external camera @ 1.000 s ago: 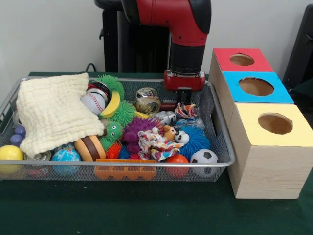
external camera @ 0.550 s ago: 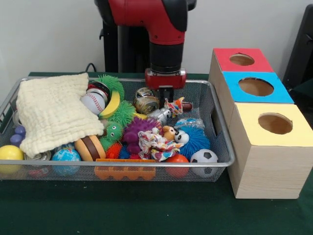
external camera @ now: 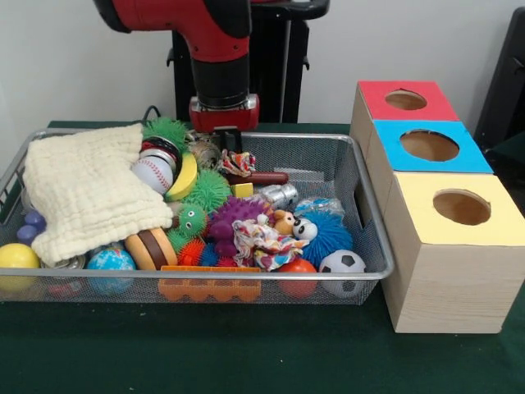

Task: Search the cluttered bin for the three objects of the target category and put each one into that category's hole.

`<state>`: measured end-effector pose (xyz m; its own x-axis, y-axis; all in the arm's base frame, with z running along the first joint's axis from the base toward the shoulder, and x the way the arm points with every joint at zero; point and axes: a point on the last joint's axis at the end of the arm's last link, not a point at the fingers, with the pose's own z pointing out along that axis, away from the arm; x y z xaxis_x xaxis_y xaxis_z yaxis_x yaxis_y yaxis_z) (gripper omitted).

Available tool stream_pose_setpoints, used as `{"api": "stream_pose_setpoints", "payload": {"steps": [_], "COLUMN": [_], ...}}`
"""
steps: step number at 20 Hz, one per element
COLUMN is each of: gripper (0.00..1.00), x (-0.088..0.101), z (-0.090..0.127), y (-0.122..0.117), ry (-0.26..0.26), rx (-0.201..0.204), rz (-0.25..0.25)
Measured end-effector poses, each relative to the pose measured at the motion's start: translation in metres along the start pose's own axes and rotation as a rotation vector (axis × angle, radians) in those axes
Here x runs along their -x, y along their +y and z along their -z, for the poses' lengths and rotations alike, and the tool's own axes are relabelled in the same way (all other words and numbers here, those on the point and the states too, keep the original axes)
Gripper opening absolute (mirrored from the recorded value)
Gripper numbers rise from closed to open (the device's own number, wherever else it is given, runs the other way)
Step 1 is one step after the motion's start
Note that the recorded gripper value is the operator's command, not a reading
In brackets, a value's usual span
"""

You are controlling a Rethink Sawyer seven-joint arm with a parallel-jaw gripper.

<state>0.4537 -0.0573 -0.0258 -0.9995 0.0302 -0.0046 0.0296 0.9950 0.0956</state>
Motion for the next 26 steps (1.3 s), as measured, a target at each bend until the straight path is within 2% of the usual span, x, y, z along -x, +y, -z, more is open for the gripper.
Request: {"api": "stream_pose_setpoints", "payload": {"steps": [5,9,11,12,20,26], "gripper": [0.0,0.0,0.0,1.0,1.0,1.0], "x": [-0.001,-0.003,-0.003,-0.004,-0.004,-0.002], "z": [0.001,0.0,-0.001,-0.001,-0.002,-0.002], "y": [-0.017,-0.018,-0.016,-0.013,-0.007,0.006], "ry": [0.004,-0.006,-0.013,-0.017,-0.02,-0.019], "rx": [0.056,0.068,0.069,0.069,0.069,0.066], "rz": [0.006,0.031,0.063,0.088,0.117,0.149]}}
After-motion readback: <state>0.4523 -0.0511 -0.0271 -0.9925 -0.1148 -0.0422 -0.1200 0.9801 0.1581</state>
